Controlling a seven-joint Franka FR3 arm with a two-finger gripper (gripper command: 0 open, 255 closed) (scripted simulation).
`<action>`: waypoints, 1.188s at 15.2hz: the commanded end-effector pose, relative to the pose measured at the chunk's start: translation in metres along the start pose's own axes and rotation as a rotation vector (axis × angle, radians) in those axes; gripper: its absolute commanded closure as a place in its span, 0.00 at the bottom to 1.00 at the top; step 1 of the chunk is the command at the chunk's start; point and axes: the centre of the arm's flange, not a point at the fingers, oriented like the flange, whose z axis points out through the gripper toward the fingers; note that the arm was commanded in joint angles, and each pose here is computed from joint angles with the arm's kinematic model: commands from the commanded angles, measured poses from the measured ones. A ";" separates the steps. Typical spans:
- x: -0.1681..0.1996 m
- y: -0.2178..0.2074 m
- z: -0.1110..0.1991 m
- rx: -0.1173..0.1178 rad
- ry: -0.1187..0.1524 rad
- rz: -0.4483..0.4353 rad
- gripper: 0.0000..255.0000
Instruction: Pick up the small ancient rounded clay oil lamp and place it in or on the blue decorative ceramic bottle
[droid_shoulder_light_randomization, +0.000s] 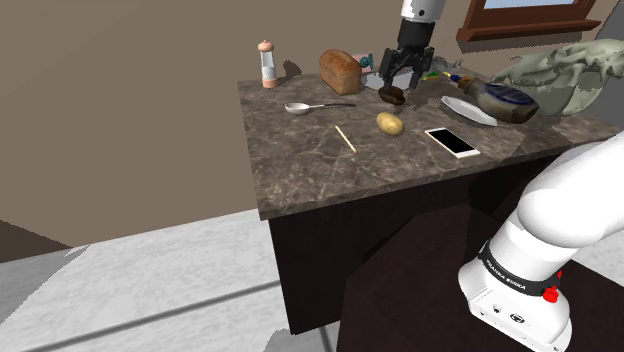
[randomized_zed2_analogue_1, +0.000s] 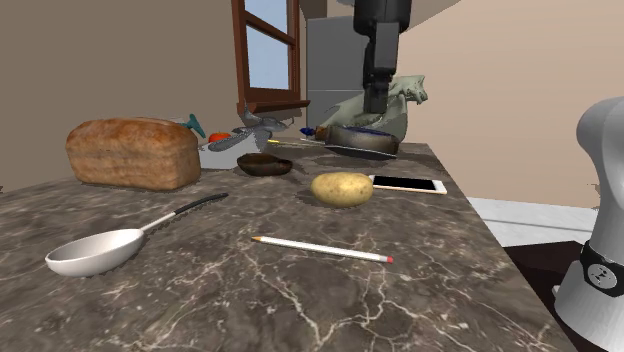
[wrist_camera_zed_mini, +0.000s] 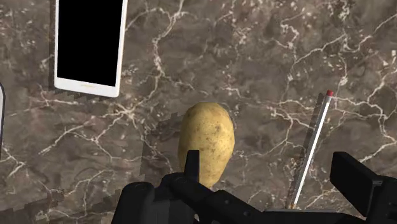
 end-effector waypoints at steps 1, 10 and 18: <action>0.019 0.016 0.009 -0.007 0.002 0.013 0.00; 0.098 0.090 0.049 -0.035 0.006 0.074 0.00; 0.164 0.162 0.083 -0.060 0.010 0.128 0.00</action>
